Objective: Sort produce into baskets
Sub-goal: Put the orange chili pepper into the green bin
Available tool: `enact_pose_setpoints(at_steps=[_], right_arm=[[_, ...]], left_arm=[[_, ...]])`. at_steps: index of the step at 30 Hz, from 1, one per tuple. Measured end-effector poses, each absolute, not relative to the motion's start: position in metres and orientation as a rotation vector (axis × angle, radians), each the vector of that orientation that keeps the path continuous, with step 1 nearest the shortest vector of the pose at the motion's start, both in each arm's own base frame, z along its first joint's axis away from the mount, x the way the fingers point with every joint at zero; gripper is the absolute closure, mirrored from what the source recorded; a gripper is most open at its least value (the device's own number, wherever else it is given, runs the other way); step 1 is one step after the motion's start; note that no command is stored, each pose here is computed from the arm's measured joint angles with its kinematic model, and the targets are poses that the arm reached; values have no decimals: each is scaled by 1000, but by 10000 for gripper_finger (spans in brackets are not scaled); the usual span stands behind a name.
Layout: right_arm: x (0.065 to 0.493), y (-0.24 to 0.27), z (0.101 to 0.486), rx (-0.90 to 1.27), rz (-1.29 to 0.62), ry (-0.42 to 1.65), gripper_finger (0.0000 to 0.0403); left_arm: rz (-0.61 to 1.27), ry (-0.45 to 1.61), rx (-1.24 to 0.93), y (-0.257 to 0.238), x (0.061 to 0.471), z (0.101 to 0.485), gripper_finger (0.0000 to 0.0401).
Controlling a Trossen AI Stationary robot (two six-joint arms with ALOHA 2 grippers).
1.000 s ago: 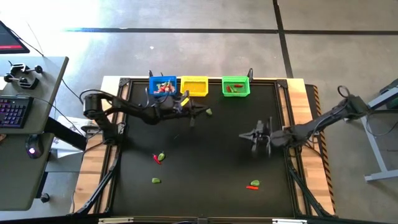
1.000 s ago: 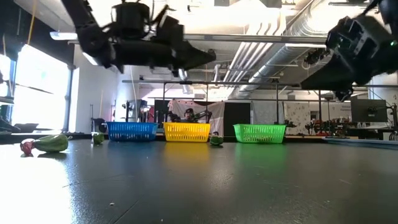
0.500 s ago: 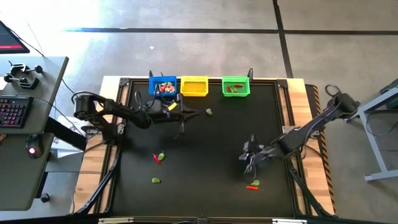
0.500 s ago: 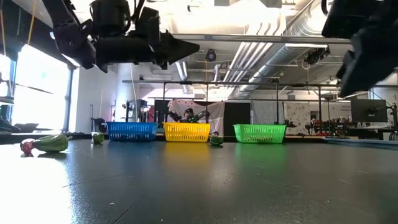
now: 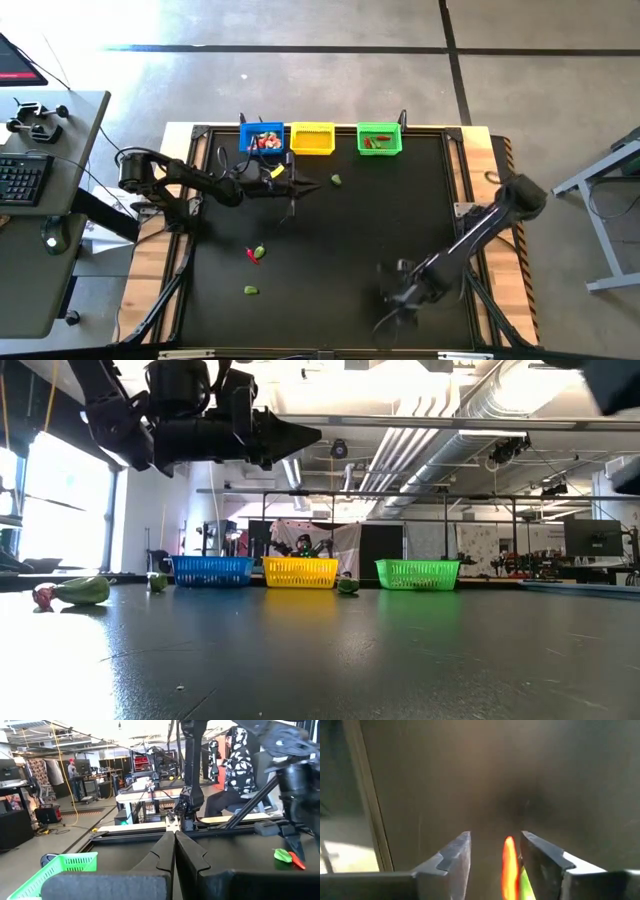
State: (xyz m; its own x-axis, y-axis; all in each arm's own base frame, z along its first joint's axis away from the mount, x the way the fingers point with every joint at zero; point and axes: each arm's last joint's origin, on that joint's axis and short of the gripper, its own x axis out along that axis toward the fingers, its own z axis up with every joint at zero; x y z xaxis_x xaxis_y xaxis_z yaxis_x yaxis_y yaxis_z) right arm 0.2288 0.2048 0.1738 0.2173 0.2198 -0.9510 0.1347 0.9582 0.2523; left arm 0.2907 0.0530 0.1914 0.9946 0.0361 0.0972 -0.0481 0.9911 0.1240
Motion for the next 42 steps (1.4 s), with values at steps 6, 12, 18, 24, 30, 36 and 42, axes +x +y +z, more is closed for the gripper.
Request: enact_pose_setpoints(at_steps=[6, 12, 18, 24, 30, 36, 42], right_arm=[[235, 220, 160, 170, 39, 1484, 248], [237, 223, 146, 143, 28, 1540, 284], [237, 221, 147, 103, 67, 1558, 372], [246, 200, 168, 3, 31, 1429, 394], [276, 145, 189, -200, -114, 1245, 399], [317, 71, 194, -247, -145, 1158, 401], [343, -8, 202, -203, -154, 1028, 402]], left_arm=[[42, -88, 125, 53, 291, 191, 401], [48, -66, 121, 53, 291, 188, 401], [46, -35, 103, 53, 291, 186, 401], [59, -56, 101, 53, 268, 191, 401], [75, -53, 120, 50, 237, 196, 401], [81, -45, 119, 46, 218, 201, 401], [79, -11, 118, 45, 211, 205, 401]])
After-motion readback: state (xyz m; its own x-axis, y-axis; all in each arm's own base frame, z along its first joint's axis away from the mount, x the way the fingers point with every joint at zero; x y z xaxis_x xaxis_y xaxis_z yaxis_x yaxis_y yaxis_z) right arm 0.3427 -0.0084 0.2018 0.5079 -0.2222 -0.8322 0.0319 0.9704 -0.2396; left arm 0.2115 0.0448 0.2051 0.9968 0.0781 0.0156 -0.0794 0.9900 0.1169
